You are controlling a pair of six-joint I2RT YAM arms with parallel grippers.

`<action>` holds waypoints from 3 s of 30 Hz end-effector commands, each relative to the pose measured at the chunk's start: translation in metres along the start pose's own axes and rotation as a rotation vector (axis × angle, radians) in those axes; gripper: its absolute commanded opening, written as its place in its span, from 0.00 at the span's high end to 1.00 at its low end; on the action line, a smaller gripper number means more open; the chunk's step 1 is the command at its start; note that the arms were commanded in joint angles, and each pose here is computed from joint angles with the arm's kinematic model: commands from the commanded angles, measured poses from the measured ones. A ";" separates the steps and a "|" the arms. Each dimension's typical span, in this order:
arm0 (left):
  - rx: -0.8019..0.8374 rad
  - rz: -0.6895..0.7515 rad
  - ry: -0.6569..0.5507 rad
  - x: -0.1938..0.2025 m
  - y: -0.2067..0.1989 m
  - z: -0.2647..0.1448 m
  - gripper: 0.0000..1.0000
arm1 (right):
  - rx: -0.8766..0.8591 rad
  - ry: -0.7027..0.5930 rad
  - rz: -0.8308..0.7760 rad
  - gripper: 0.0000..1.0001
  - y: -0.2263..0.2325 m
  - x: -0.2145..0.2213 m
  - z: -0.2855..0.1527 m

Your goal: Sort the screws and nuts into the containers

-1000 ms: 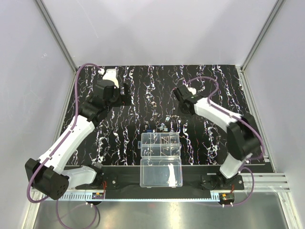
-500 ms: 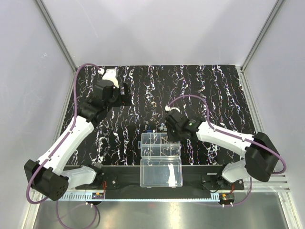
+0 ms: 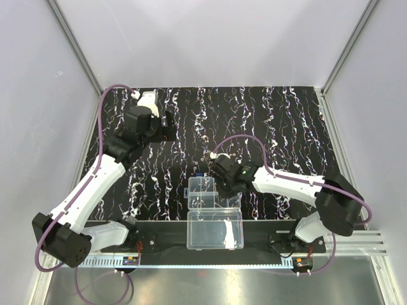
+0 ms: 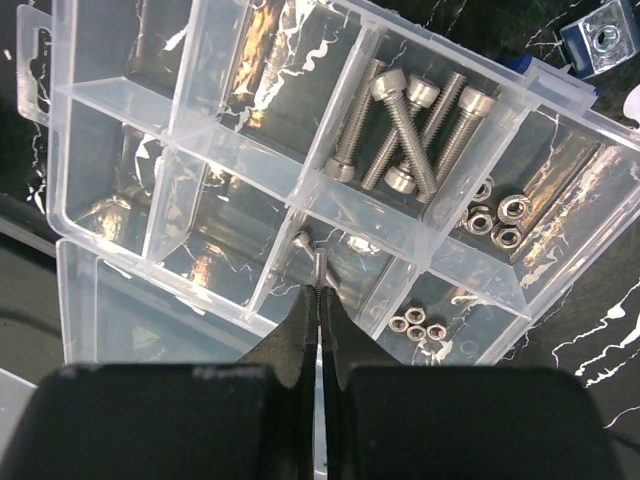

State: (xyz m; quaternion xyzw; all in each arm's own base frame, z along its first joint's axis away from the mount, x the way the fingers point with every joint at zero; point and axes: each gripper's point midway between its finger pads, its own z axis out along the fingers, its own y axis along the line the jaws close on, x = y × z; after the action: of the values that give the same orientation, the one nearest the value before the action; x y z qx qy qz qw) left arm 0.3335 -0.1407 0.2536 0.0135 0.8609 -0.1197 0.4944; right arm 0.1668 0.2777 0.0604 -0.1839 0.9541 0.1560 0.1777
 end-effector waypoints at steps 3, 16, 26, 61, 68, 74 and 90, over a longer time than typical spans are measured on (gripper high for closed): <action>0.044 -0.025 -0.074 -0.026 -0.011 -0.012 0.01 | -0.019 -0.027 -0.027 0.98 0.009 -0.011 -0.003; 0.031 -0.021 -0.070 -0.024 -0.009 -0.009 0.01 | 0.110 -0.151 -0.022 0.36 0.000 -0.065 -0.057; 0.005 -0.013 -0.071 -0.024 -0.004 -0.007 0.01 | 0.378 -0.257 0.400 0.36 -0.135 -0.155 -0.045; -0.037 0.001 -0.071 -0.023 0.003 -0.004 0.01 | 0.465 -0.089 0.434 0.70 -0.207 -0.164 0.066; -0.043 0.005 -0.068 -0.022 0.004 -0.003 0.01 | 0.476 -0.044 0.464 0.93 -0.209 -0.140 0.074; -0.039 0.002 -0.074 -0.023 0.004 -0.005 0.01 | 0.428 -0.103 0.478 1.00 -0.198 -0.151 0.050; -0.003 -0.009 -0.075 -0.024 -0.003 -0.008 0.01 | 0.112 -0.197 0.228 1.00 -0.062 -0.129 -0.034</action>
State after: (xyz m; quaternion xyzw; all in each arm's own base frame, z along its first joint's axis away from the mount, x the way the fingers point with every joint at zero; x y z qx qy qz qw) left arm 0.3365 -0.1335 0.2530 0.0029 0.8605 -0.1006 0.4994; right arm 0.3399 0.2260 0.1555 0.0115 0.9407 0.1247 0.3154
